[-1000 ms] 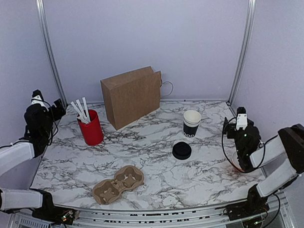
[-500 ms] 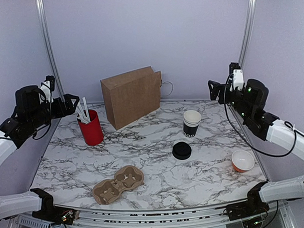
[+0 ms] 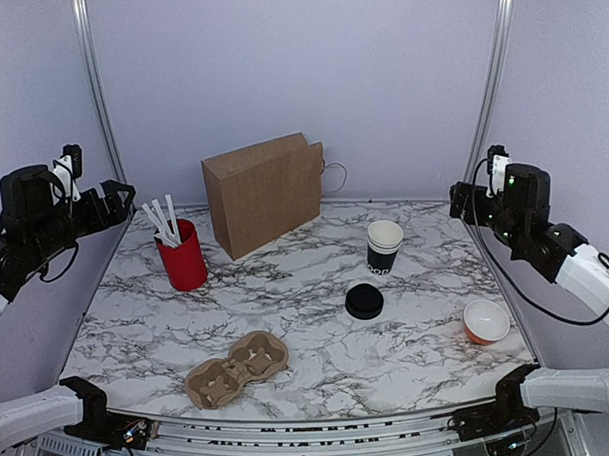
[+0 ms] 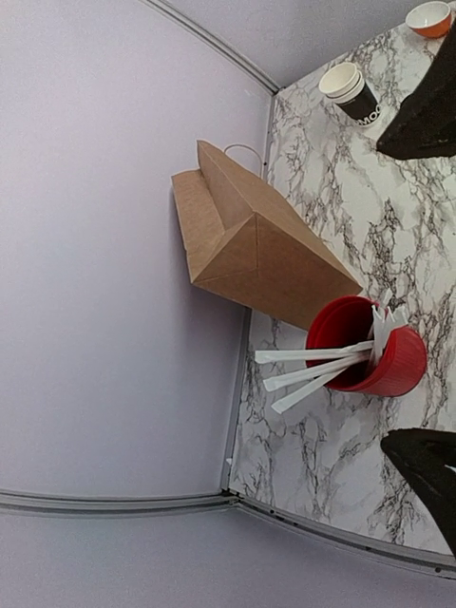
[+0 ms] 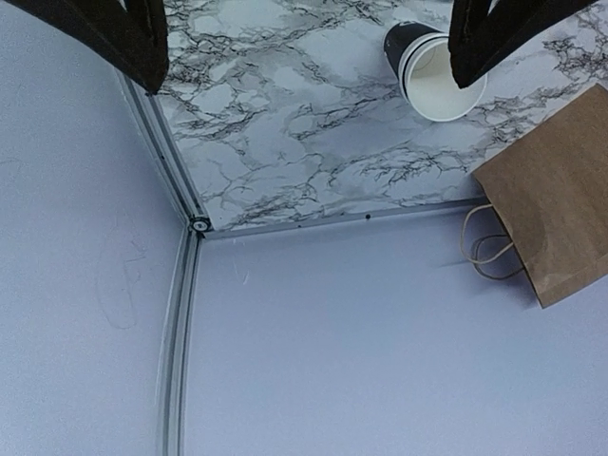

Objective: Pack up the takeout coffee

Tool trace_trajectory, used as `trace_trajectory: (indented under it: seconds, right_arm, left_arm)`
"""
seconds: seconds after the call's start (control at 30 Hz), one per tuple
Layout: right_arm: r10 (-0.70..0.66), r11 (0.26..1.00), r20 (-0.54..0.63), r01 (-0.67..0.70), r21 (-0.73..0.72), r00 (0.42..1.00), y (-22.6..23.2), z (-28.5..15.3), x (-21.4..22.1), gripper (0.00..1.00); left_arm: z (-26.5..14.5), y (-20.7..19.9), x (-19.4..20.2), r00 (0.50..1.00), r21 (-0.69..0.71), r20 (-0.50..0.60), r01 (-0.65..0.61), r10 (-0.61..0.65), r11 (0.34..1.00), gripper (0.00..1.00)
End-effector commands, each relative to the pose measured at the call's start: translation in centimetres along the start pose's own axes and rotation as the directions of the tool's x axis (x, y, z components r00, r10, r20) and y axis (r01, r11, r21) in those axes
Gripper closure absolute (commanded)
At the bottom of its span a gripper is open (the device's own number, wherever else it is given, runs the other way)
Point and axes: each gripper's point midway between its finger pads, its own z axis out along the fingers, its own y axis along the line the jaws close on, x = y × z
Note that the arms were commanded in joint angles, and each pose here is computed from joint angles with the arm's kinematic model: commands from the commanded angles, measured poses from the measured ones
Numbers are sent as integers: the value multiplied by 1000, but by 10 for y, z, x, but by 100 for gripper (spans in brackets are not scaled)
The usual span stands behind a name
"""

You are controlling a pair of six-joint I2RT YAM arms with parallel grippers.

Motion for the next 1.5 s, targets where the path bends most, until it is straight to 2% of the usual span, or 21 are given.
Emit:
trace_trajectory:
  seconds: [0.0, 0.17, 0.3, 0.47, 0.67, 0.87, 1.0, 1.23, 1.37, 1.47]
  right_arm:
    - [17, 999, -119, -21, -26, 993, 3, 3, 32, 0]
    - [50, 992, -214, -73, -102, 976, 20, 10, 55, 0]
    - [80, 991, -245, -104, -88, 966, 22, 21, 66, 0]
    - [111, 985, -263, -141, -100, 959, 32, 33, 66, 0]
    - [160, 962, -320, -220, -162, 934, 43, 43, 64, 0]
    - [124, 959, -407, -215, -184, 905, 58, 55, 82, 1]
    - [71, 977, -454, -154, -147, 888, 67, 64, 96, 4]
    - [19, 989, -520, -93, -117, 854, 75, 92, 117, 18]
    - [-8, 991, -550, -67, -116, 835, 80, 108, 126, 37]
    - [-17, 992, -556, -55, -112, 831, 83, 117, 128, 43]
  left_arm:
    - [8, 9, 25, 998, -28, -66, -12, 11, 1000, 1]
    - [12, -1, 32, 996, 42, -74, -51, 54, 998, 1]
    - [21, -10, 47, 994, 108, -101, -22, 33, 994, 1]
    - [27, 3, 57, 995, 49, -91, 38, -33, 998, 1]
    - [25, 8, 66, 997, 48, -70, 44, -41, 998, 1]
    - [22, 14, 78, 997, 36, -76, 31, -28, 999, 1]
    - [17, 13, 74, 998, 46, -61, 25, -22, 999, 1]
    - [11, 9, 77, 997, 75, -55, 49, -45, 996, 1]
    - [8, 9, 74, 998, 80, -44, 44, -41, 996, 1]
    - [7, 9, 73, 998, 77, -38, 43, -40, 996, 1]
